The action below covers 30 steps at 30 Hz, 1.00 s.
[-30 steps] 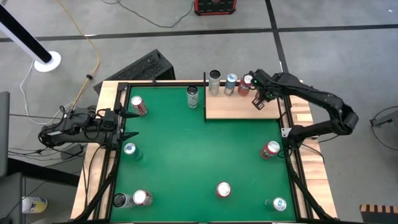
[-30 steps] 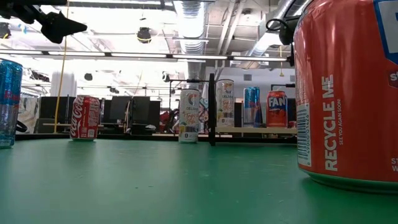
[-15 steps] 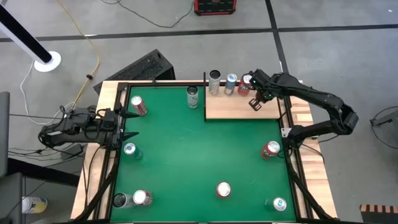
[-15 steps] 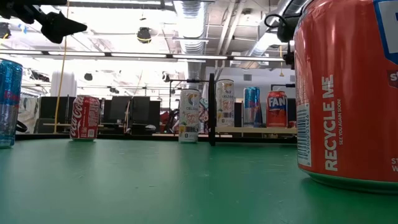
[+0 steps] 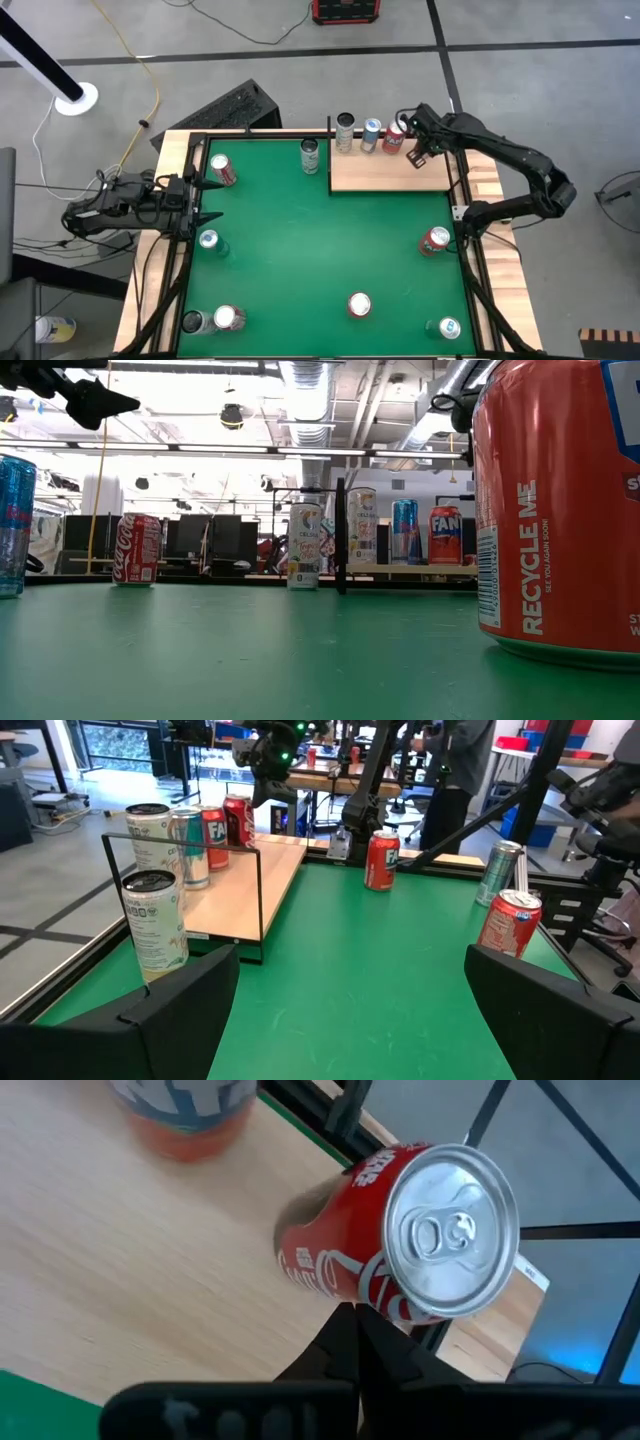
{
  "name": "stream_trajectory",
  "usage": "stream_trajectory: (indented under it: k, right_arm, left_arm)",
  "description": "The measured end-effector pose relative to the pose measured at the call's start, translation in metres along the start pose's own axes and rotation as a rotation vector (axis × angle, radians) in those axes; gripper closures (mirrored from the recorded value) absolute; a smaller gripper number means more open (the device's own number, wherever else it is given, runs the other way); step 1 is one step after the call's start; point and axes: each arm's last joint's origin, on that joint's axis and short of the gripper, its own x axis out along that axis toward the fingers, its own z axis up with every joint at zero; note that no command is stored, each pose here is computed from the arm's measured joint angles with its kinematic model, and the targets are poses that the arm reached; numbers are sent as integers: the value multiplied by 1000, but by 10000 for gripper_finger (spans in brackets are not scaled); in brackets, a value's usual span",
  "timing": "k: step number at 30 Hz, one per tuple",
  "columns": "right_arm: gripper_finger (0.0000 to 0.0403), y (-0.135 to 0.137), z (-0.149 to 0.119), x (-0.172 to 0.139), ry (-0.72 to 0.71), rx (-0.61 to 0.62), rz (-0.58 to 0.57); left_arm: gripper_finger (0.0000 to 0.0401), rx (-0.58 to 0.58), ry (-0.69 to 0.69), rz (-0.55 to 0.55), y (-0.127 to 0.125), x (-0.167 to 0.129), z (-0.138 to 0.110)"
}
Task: Sort soda cans
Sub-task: Put the bottom right red soda can on the shelf, then put the bottom white and blue soda can on the shelf align with the other white and blue soda can
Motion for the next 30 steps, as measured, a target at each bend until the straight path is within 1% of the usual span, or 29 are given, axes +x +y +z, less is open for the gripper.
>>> stream_trajectory:
  k: [3, 5, 8, 13, 17, 21, 26, 30]
  right_arm:
    - [385, -1, 0, 0, 4, 7, 5]
    - [385, 1, 0, 0, 4, 1, 35]
    - [385, 4, 0, -1, -7, -9, 44]
    - [385, 2, 2, -1, -17, 4, 31]
    - [385, -2, 3, 1, -28, 23, -15]
    - [385, -2, 5, 1, -43, 32, -16]
    - [384, 8, 4, -3, -51, -27, 73]
    - [383, 23, 3, -10, -78, -89, 102]
  left_arm:
    - [28, 0, 0, 0, 0, 0, 0]
    - [28, 0, 0, 0, 0, 0, 0]
    - [28, 0, 0, 0, 0, 0, 0]
    - [28, 0, 0, 0, 0, 0, 0]
    - [28, 0, 0, 0, 0, 0, 0]
    - [28, 0, 0, 0, 0, 0, 0]
    - [28, 0, 0, 0, 0, 0, 0]
    - [28, 0, 0, 0, 0, 0, 0]
